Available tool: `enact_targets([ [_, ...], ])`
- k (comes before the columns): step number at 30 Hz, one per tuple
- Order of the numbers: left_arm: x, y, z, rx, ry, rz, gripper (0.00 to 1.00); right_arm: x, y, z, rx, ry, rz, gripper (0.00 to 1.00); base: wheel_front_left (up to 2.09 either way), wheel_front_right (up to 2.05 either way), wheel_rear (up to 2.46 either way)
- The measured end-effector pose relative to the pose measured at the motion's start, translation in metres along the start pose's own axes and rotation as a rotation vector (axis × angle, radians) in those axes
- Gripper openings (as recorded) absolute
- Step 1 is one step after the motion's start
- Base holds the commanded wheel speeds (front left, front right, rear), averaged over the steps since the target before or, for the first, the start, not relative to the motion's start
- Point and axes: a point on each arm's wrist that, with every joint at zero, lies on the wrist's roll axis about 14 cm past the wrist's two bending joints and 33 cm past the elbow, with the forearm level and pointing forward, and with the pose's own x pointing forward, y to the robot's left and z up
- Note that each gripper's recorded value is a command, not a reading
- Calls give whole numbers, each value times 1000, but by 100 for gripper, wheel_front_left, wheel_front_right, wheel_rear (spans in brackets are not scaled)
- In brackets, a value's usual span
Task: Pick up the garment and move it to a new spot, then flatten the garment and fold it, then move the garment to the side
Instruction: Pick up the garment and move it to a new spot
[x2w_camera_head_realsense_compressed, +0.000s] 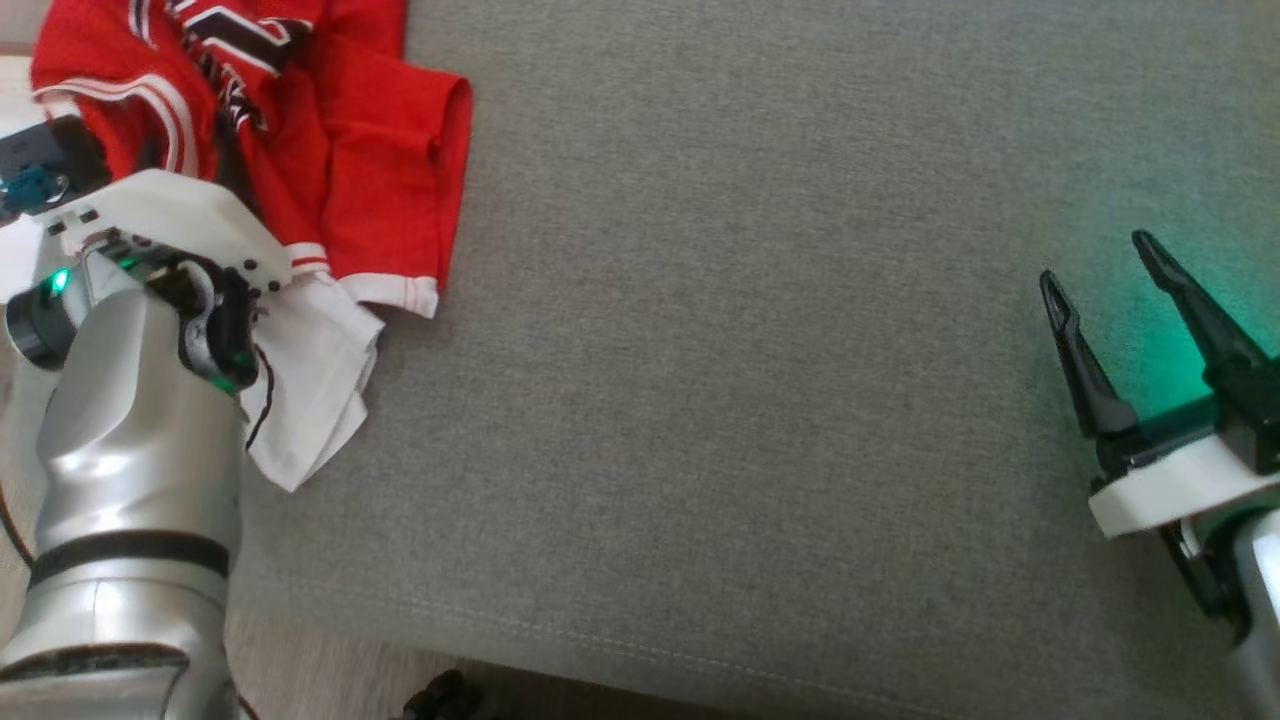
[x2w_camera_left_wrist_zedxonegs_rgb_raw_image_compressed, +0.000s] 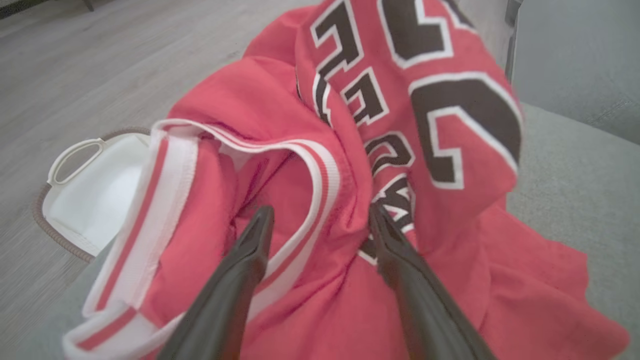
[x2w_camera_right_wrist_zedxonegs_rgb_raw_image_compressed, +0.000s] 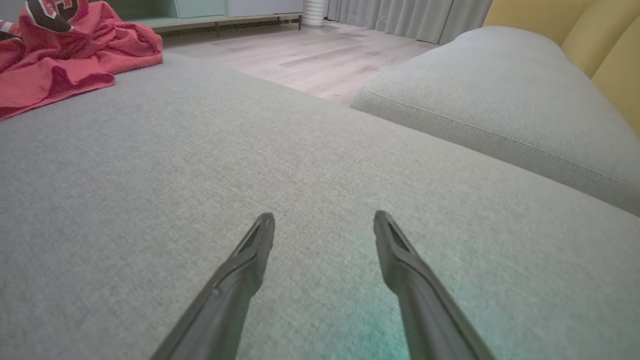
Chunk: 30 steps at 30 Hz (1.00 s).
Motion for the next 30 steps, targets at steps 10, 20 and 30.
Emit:
enact_targets([
  [10, 4, -6, -7, -5, 39, -21, 0, -13, -3, 7, -6, 6, -20, 100, 0, 0, 0],
  [20, -12, 8, 148, 112, -354, -69, 0, -30, 9, 35, 34, -75, -62, 100, 0, 0, 0],
  [30, -93, -66, 275, 152, -588, -343, 0, -63, 36, 53, 92, -144, -100, 100, 0, 0, 0],
])
